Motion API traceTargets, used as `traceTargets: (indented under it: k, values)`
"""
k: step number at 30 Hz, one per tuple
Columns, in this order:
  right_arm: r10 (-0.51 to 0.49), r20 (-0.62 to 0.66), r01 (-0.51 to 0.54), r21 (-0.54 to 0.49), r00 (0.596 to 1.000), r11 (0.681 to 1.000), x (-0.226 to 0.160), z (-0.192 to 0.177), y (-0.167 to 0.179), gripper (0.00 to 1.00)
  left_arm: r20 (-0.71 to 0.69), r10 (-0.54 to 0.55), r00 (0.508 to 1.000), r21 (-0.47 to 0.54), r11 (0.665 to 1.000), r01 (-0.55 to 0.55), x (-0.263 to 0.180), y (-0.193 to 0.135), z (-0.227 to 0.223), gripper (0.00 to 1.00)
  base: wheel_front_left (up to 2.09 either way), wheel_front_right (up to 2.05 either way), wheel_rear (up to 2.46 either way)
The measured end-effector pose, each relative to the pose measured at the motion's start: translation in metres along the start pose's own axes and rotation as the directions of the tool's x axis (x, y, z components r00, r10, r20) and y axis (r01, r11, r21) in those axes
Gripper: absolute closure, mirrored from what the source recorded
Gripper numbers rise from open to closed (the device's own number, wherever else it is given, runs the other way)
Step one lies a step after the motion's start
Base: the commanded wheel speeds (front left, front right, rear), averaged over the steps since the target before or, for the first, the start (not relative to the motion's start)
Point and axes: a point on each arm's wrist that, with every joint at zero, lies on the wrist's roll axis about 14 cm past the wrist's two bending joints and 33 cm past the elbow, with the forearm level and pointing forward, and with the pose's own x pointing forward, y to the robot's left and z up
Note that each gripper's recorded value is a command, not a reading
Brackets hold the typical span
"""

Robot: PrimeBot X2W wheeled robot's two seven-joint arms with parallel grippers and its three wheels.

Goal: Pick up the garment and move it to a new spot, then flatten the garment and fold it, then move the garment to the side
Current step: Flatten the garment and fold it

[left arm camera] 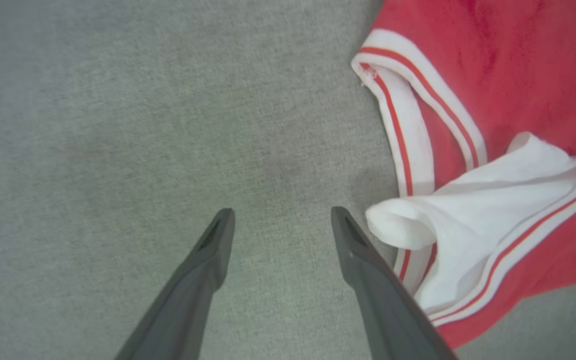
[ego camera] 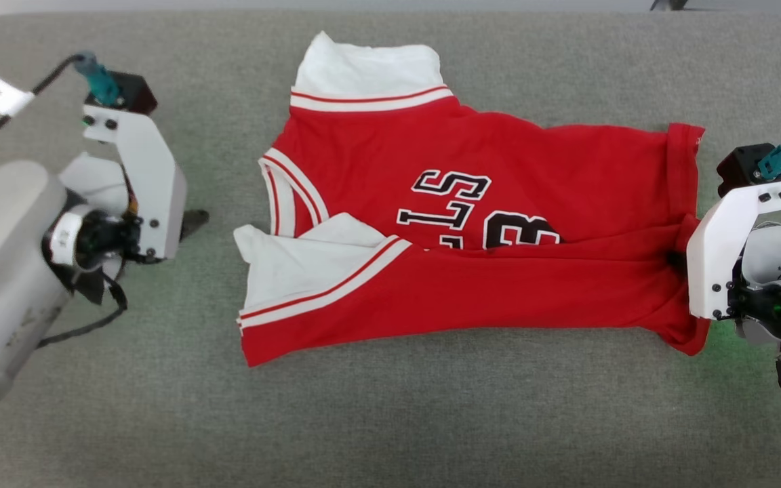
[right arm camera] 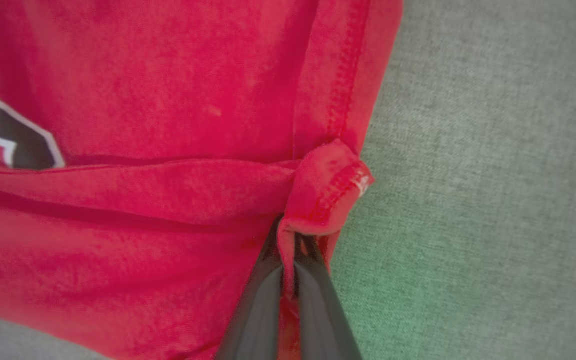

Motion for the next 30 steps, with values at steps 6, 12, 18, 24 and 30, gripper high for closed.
traceTargets:
  k: [6,12,18,24,30]
  values:
    - [-0.023,-0.018,0.024,0.011,1.0,1.0,-0.003,-0.002,-0.002,0.0,0.152,0.009,0.988,-0.025,1.0,-0.005,-0.02,0.001,0.012,0.0,0.0,0.0,0.0]
    - [-0.034,0.026,0.033,0.026,0.999,0.999,-0.016,0.0,0.001,0.0,0.286,-0.028,0.958,-0.03,0.999,0.038,-0.037,-0.012,0.0,0.0,0.0,0.0,0.0]
    - [-0.058,0.174,0.058,0.009,0.983,0.998,-0.044,0.017,-0.001,0.0,0.427,-0.05,0.903,-0.02,0.998,0.064,-0.061,-0.025,-0.01,0.0,0.0,0.0,0.0]
    - [-0.035,0.428,0.056,-0.036,0.903,0.998,-0.08,0.041,0.009,0.0,0.501,-0.04,0.864,-0.066,0.994,0.085,-0.082,-0.031,-0.025,0.0,0.0,0.0,0.0]
    - [-0.007,0.567,0.048,-0.058,0.824,0.997,-0.103,0.039,0.017,0.0,0.456,-0.061,0.888,-0.09,0.989,0.114,-0.085,-0.041,-0.051,0.0,0.0,0.0,0.0]
